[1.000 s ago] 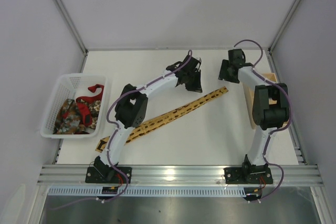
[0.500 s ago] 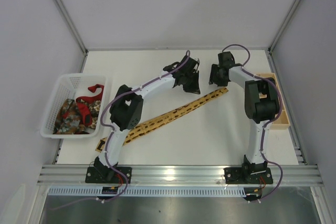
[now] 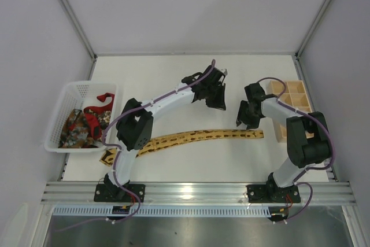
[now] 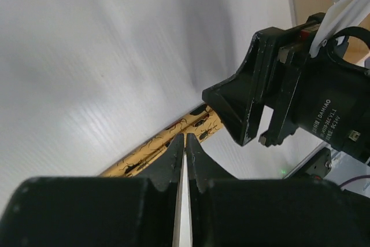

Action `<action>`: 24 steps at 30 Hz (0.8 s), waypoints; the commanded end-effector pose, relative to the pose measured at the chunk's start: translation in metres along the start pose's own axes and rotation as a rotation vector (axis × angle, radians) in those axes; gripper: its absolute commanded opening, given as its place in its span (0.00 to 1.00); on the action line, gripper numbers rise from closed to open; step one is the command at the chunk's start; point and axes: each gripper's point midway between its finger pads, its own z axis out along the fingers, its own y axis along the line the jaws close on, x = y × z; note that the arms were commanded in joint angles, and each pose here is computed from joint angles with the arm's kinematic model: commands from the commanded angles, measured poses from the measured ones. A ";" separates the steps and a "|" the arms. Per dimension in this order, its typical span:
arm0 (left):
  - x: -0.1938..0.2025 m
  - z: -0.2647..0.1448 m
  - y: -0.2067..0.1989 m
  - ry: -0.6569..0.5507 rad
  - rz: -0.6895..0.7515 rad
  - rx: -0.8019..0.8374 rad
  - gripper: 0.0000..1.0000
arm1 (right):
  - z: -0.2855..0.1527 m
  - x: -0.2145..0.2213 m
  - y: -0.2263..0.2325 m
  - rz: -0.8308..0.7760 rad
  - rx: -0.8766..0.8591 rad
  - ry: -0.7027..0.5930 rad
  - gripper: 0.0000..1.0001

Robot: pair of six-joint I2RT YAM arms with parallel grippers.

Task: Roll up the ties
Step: Roll the tie

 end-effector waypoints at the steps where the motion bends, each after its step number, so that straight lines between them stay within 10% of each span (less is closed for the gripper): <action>1: 0.016 -0.011 -0.030 0.024 0.055 0.080 0.08 | -0.029 -0.002 -0.010 0.046 0.065 -0.035 0.54; 8: 0.051 0.008 -0.070 0.117 0.069 0.238 0.02 | -0.084 -0.034 -0.061 0.258 0.153 -0.220 0.56; 24: 0.084 0.063 -0.116 0.199 -0.016 0.376 0.00 | -0.068 0.007 -0.091 0.357 -0.120 -0.166 0.55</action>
